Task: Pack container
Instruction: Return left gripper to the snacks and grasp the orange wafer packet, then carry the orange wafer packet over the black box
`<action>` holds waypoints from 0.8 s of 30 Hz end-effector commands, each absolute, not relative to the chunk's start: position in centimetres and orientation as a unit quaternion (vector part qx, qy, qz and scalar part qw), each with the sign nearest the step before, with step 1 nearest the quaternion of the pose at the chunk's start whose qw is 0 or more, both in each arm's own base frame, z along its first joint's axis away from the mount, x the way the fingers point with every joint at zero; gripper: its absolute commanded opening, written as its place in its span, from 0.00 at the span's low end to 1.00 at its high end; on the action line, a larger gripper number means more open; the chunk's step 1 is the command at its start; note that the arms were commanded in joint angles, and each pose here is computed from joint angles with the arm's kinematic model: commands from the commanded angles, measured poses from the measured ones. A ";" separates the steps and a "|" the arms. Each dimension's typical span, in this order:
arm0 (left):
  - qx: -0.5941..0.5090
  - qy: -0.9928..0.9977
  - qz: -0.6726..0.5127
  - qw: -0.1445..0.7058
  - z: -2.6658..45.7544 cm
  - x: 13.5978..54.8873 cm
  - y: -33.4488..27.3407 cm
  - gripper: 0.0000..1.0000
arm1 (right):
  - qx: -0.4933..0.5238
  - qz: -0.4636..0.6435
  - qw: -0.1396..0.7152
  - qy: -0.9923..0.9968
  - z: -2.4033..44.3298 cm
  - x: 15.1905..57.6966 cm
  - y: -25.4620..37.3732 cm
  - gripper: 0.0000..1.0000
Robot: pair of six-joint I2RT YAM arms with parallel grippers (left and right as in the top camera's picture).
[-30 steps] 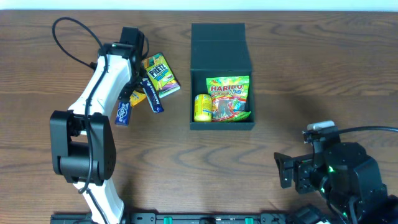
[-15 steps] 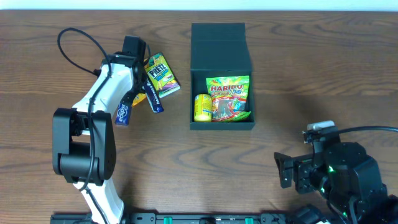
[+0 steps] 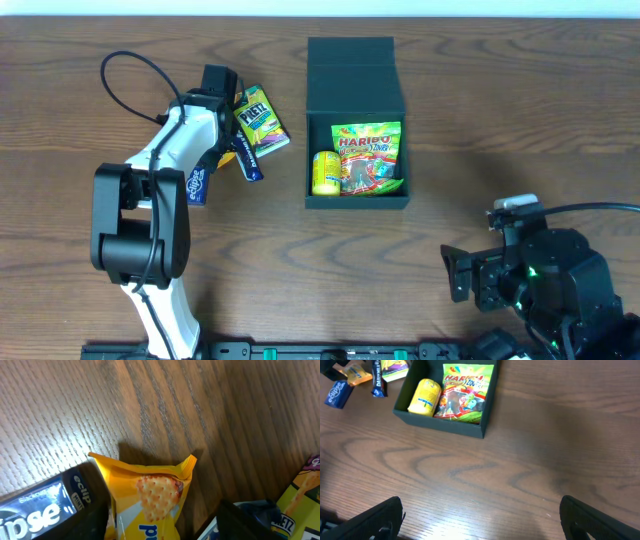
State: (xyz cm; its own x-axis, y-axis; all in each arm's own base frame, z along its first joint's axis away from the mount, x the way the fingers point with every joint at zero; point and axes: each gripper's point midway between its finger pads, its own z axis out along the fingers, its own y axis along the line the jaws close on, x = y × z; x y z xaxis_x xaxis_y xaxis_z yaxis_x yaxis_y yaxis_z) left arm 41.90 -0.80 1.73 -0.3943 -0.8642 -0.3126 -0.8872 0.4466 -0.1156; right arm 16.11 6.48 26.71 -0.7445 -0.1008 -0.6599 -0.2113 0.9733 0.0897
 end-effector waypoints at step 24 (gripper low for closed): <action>-0.473 0.866 0.053 0.153 1.4 42.6 -0.7 0.33 | -0.083 0.074 0.353 0.929 27.0 16.2 6.2 0.99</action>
State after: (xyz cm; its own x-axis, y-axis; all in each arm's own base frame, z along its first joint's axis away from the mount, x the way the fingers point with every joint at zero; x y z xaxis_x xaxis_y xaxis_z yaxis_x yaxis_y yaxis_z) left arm 41.53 -0.76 0.52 -0.4769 -0.8248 -0.3037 -0.8570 0.5131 -0.0480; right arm 16.11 6.48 26.71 -0.7445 -0.1008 -0.6599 -0.2113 0.9733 0.0897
